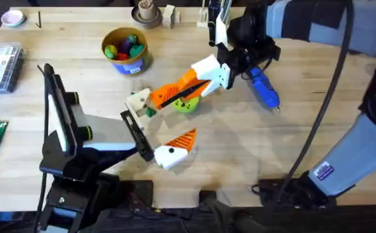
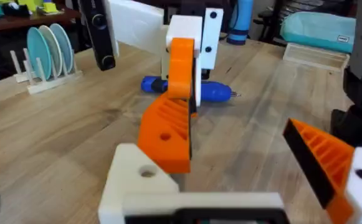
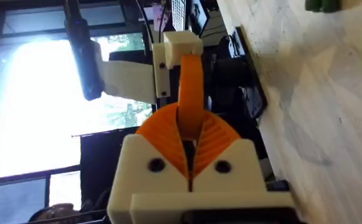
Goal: Pick up the gripper from the table and insert it into the empty holder that is missing its gripper. Then pick up a screw, insert it into the mounting hole, and use the screwdriver to tighten it. Finally, clean up the table by picking up the vegetable and placing it into the bucket.
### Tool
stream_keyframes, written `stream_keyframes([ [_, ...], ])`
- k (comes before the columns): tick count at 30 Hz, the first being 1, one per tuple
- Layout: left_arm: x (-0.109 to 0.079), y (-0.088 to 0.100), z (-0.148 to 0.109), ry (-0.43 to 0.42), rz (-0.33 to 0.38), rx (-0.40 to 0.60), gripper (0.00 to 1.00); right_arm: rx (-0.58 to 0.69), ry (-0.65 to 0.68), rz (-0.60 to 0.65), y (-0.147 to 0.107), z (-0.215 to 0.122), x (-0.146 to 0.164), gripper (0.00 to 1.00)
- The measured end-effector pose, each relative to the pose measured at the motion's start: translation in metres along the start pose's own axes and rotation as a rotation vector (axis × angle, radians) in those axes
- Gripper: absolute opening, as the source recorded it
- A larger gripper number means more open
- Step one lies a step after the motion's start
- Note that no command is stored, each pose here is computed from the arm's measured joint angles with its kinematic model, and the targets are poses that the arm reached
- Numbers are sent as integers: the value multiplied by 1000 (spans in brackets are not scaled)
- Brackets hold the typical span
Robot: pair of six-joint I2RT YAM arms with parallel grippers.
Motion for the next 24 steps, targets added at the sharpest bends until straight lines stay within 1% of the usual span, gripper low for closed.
stream_keyframes([
  [8, 0, 0, 0, 1, 1, 0, 993, 18, 14, -39, 0, 8, 2, 9],
  [14, 2, 0, 0, 25, 10, 1, 993, 34, 14, -89, 2, 16, 3, 9],
  [19, 5, 0, -1, 48, 30, 4, 993, 31, 19, -171, 10, 20, 4, 8],
  [24, 8, 0, -2, 70, 38, 6, 993, 25, 22, -228, 19, 24, 5, 8],
])
Point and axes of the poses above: each hand's point on the last joint's axis, 136 mm out from that joint toward the fingers, its own z axis out along the fingers, its own x axis along the line the jaws close on, y = z × x, the point moved 8 cm from there along -z, back along the fingers, and after that the axes turned 10 degrees about z, right-handed, at the moved point
